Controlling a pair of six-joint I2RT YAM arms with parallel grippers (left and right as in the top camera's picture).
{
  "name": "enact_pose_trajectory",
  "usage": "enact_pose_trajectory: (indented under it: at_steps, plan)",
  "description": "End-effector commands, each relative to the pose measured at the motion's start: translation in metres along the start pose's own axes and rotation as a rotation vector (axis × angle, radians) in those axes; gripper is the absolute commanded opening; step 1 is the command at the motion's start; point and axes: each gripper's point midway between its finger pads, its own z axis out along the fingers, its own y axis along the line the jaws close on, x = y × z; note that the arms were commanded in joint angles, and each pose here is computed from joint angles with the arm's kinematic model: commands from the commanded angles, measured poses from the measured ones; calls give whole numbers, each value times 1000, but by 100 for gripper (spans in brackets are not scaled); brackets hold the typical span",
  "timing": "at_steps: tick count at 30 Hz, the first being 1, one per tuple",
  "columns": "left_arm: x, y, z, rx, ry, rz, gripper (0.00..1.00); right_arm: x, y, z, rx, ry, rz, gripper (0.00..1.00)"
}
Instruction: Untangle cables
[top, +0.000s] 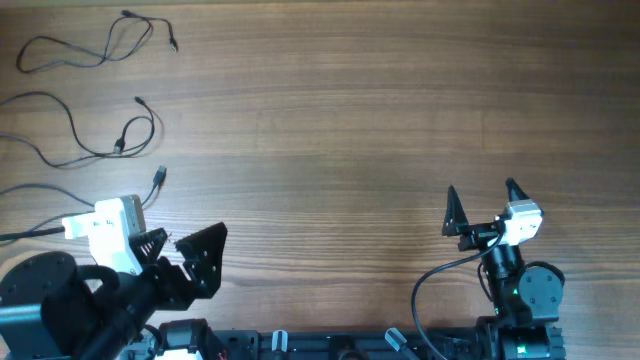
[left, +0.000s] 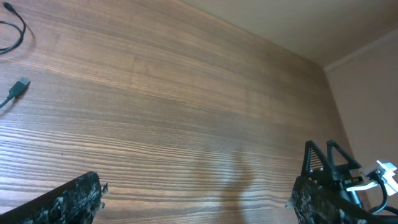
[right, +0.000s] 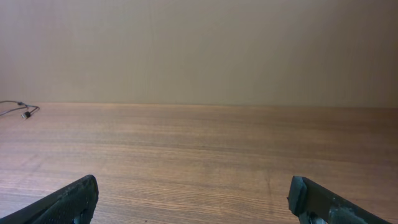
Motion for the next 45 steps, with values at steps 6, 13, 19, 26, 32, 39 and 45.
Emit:
enact_pose_trajectory:
  at_steps: [6,13,19,26,32,39,45]
  plan:
    - [2,1,1,-3,7,21,100,-3,-4,-1,20,-16,14,100]
    - [-4,0,6,13,-26,76,100,-3,-4,-1,20,-16,14,100]
    - [-4,8,27,52,-136,154,100,-3,-4,-1,20,-16,15,100]
    - [18,21,47,78,-180,191,100,-3,-4,-1,20,-16,15,100]
    - [39,32,59,72,-147,181,100,-3,-4,-1,20,-16,14,100]
    - [36,49,82,42,-224,209,100,-3,-4,-1,20,-16,14,100]
    - [38,59,104,81,-375,262,100,-3,-4,-1,20,-16,14,100]
